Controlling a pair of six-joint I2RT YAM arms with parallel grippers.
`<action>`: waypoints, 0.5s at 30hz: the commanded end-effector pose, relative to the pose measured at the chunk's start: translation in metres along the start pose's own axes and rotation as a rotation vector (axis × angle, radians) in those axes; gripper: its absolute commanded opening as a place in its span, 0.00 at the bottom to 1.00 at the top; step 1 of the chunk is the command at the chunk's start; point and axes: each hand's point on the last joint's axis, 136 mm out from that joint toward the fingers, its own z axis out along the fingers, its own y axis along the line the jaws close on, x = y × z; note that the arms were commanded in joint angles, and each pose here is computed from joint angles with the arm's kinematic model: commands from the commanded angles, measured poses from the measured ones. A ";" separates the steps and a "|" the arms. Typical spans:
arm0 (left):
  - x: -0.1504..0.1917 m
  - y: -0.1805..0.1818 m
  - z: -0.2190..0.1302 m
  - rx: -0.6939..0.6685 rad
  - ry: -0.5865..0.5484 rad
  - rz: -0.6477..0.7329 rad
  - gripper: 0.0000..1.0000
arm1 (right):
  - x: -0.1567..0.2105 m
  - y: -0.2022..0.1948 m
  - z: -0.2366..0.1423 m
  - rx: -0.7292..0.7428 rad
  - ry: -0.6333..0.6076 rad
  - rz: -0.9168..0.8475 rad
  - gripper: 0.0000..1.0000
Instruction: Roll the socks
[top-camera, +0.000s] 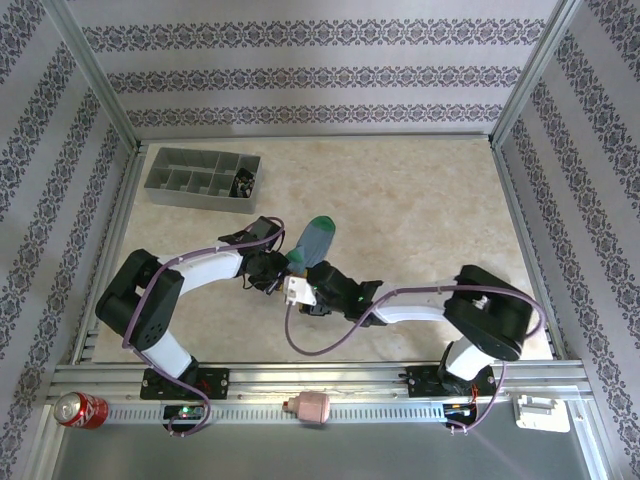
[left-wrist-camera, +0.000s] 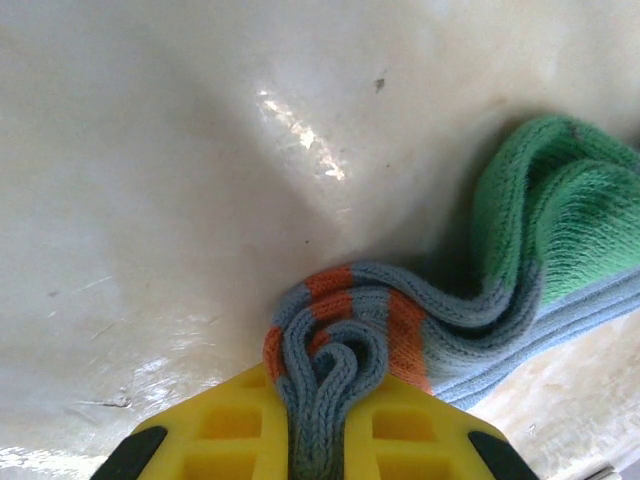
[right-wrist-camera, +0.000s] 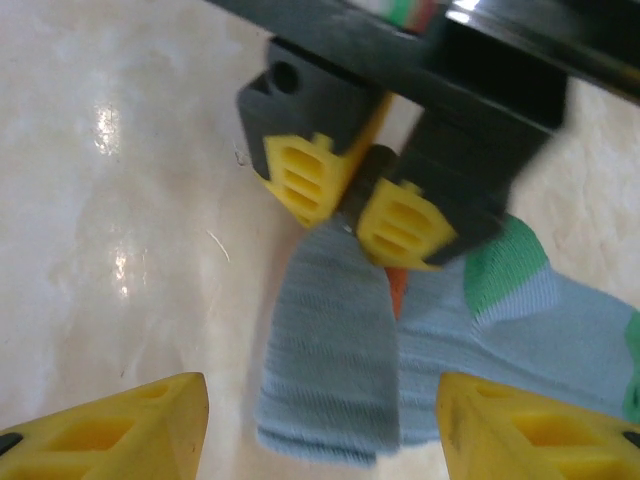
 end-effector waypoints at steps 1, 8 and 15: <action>0.006 0.062 0.009 -0.246 0.015 -0.031 0.00 | -0.007 -0.012 0.013 0.092 0.049 -0.119 0.60; 0.006 0.059 0.006 -0.231 0.014 -0.024 0.01 | 0.013 -0.017 0.041 0.128 0.188 -0.145 0.33; -0.005 0.043 -0.022 -0.134 -0.015 -0.062 0.34 | 0.044 0.008 0.034 -0.061 0.252 0.010 0.00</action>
